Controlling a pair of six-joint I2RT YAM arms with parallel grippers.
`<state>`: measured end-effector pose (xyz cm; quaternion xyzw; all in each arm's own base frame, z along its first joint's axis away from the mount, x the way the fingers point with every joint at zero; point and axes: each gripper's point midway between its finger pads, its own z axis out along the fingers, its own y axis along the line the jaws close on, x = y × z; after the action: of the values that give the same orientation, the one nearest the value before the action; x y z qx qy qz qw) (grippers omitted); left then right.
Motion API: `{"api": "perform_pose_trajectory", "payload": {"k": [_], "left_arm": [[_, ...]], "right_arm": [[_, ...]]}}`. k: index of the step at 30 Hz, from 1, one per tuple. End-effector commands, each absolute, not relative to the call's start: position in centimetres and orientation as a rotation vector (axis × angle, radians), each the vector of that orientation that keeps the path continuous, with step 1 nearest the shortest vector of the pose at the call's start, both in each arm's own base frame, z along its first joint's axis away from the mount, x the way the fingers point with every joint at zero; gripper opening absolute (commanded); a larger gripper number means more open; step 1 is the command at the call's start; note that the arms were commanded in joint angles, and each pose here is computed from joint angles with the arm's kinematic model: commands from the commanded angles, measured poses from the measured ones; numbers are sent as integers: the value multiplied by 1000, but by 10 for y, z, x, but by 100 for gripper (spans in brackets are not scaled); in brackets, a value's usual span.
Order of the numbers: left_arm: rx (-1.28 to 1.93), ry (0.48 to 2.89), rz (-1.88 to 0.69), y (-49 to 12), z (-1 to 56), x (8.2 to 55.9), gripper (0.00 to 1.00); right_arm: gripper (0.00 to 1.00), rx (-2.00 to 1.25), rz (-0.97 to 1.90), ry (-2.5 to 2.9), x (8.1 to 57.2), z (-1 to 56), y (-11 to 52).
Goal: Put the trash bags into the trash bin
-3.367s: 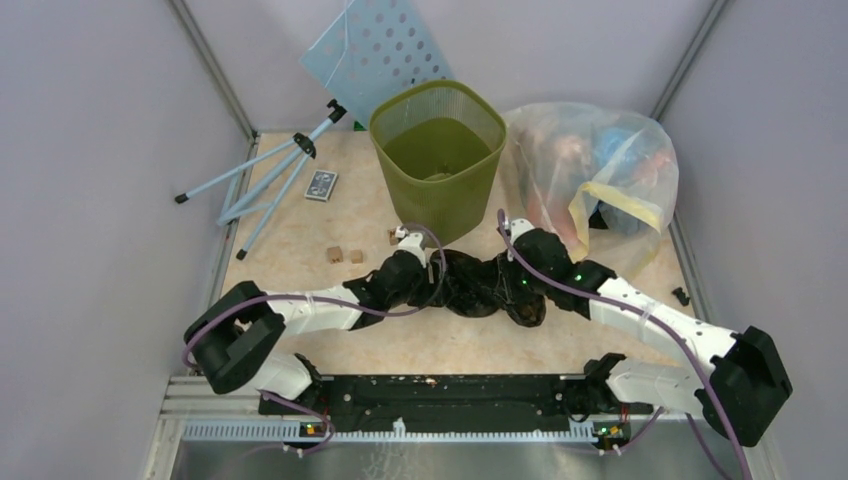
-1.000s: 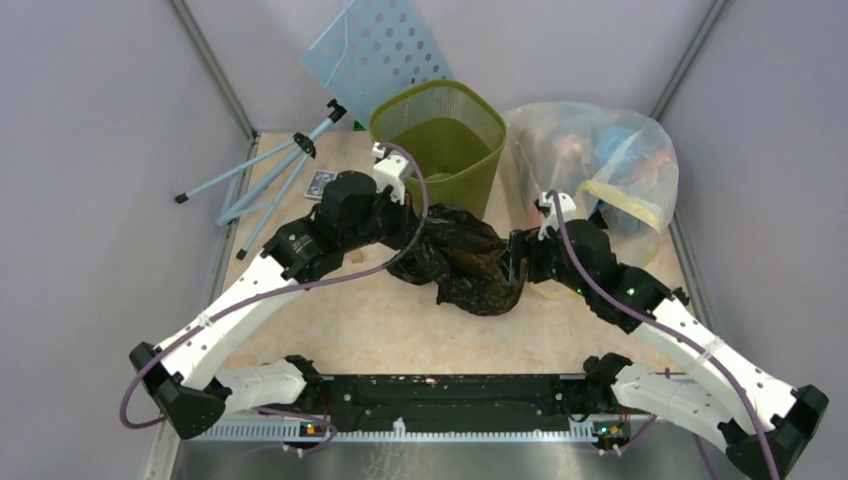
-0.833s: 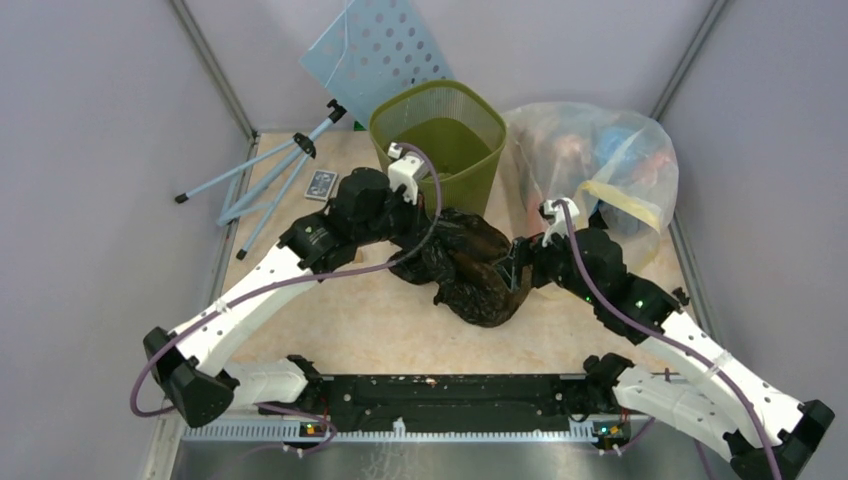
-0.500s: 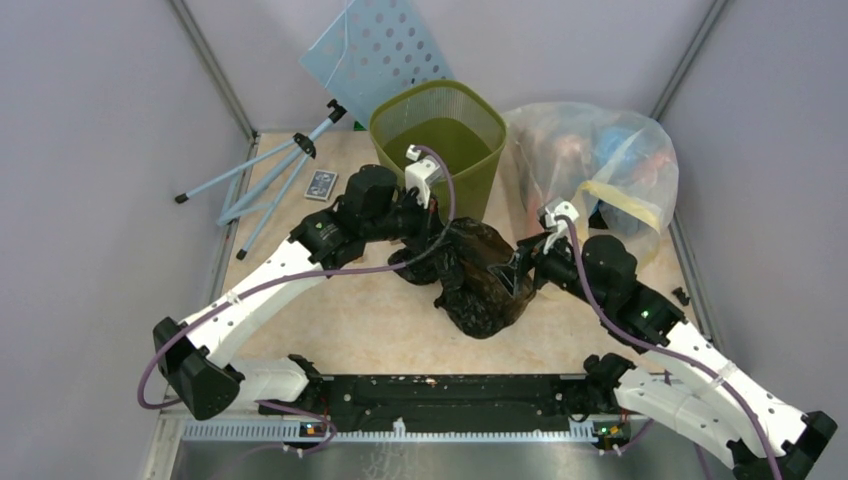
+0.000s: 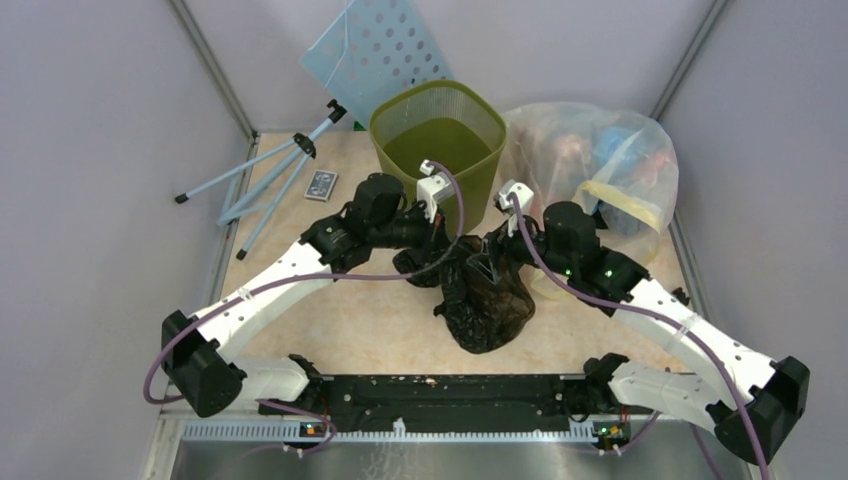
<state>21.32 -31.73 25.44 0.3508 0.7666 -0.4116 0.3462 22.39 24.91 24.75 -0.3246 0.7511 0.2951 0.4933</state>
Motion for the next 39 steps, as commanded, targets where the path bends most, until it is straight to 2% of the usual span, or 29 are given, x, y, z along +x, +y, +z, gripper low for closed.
{"api": "perform_pose_trajectory", "payload": {"k": [1, 4, 7, 9, 11, 18, 25, 35, 39], "left_arm": [[949, 1864, -1085, -324, 270, 217, 13], [937, 1856, -1069, -321, 269, 218, 25], [902, 1861, -1036, -315, 266, 220, 56], [848, 1877, -1020, -309, 263, 220, 76], [803, 1865, -1014, -303, 259, 218, 84], [683, 1817, -1074, -289, 237, 203, 88], [666, 1736, -1223, -305, 230, 196, 92], [660, 1767, -1273, -331, 202, 207, 81], [667, 1793, -1293, -342, 189, 212, 69]], "right_arm": [[61, -818, 764, 1773, 222, 266, 256], [32, -791, 778, 1772, 220, 265, 255], [4, -720, 745, 1799, 227, 262, 249], [0, -670, 716, 1828, 233, 259, 245], [0, -618, 686, 1849, 240, 256, 241], [0, -501, 651, 1866, 254, 254, 231], [0, -459, 697, 1893, 260, 252, 234], [0, -377, 704, 1882, 267, 256, 230], [0, -343, 692, 1882, 270, 255, 226]]}}
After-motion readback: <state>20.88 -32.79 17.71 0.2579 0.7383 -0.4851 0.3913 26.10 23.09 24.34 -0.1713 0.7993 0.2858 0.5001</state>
